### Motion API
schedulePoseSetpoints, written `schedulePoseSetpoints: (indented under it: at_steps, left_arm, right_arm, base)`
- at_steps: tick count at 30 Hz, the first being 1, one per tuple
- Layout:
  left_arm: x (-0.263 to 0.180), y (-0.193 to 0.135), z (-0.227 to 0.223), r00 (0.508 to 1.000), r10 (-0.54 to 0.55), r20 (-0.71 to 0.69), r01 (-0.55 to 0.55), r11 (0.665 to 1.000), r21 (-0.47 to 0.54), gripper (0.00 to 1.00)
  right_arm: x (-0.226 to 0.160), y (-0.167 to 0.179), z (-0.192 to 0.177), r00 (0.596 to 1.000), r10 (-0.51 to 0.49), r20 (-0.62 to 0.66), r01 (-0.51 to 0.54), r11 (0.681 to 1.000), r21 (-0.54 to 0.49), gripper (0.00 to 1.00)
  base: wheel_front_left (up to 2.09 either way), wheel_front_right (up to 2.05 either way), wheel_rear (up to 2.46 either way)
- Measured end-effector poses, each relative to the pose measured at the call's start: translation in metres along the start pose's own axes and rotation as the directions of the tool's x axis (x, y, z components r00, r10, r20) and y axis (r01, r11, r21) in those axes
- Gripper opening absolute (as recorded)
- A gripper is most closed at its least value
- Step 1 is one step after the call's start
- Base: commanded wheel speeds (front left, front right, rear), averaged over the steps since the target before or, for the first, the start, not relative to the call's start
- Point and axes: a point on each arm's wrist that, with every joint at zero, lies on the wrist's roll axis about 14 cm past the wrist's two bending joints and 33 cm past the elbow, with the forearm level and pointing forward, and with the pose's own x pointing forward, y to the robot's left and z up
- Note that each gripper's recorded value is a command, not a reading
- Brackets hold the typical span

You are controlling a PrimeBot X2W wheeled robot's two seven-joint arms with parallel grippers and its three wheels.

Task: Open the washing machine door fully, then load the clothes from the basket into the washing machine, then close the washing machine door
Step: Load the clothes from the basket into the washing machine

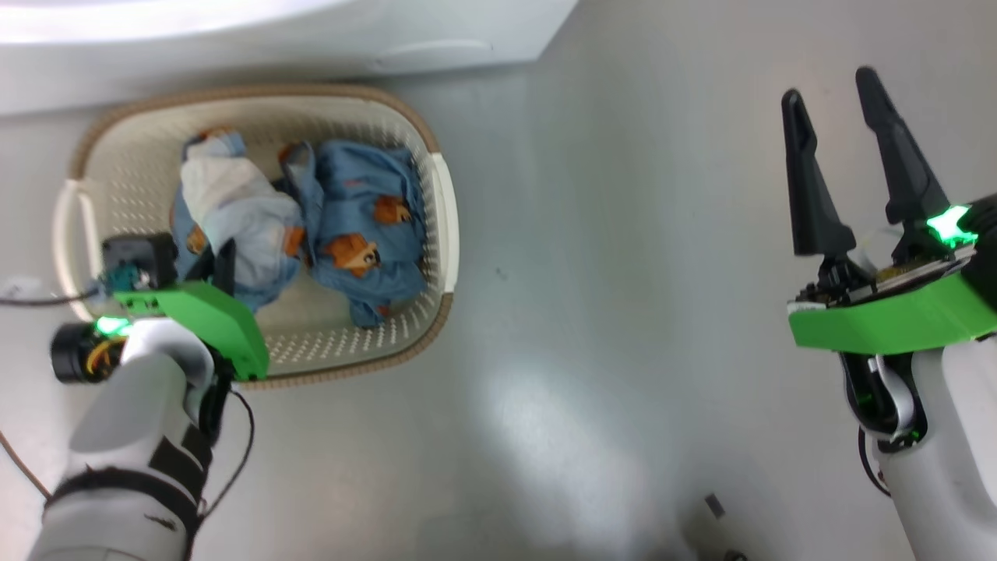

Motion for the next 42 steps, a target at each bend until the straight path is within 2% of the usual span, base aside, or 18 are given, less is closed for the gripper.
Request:
schedulePoseSetpoints:
  at_steps: [11, 18, 28, 42]
  left_arm:
    - [-0.063, -0.006, 0.032, 0.987, -0.008, 0.158, 0.014, 0.999, -0.032, 0.00]
    - [-0.114, -0.005, 0.047, 0.962, -0.002, 0.274, 0.002, 1.000, -0.002, 0.00]
    - [-0.167, -0.004, 0.090, 0.884, 0.003, 0.467, -0.014, 1.000, 0.020, 0.00]
    - [-0.226, 0.000, 0.103, 0.782, 0.027, 0.623, -0.052, 0.998, 0.023, 0.00]
  right_arm:
    - [-0.032, 0.013, 0.038, 0.999, 0.013, 0.043, -0.014, 1.000, 0.003, 1.00]
    - [-0.059, 0.023, 0.064, 0.996, 0.019, 0.083, -0.020, 1.000, 0.006, 1.00]
    - [-0.083, 0.035, 0.088, 0.990, 0.033, 0.134, -0.034, 0.999, 0.006, 1.00]
    - [-0.101, 0.035, 0.103, 0.986, 0.022, 0.168, -0.023, 1.000, 0.005, 1.00]
  base:
    - [0.00, 0.00, 0.00]
    - [0.00, 0.00, 0.00]
    - [0.00, 0.00, 0.00]
    - [0.00, 0.00, 0.00]
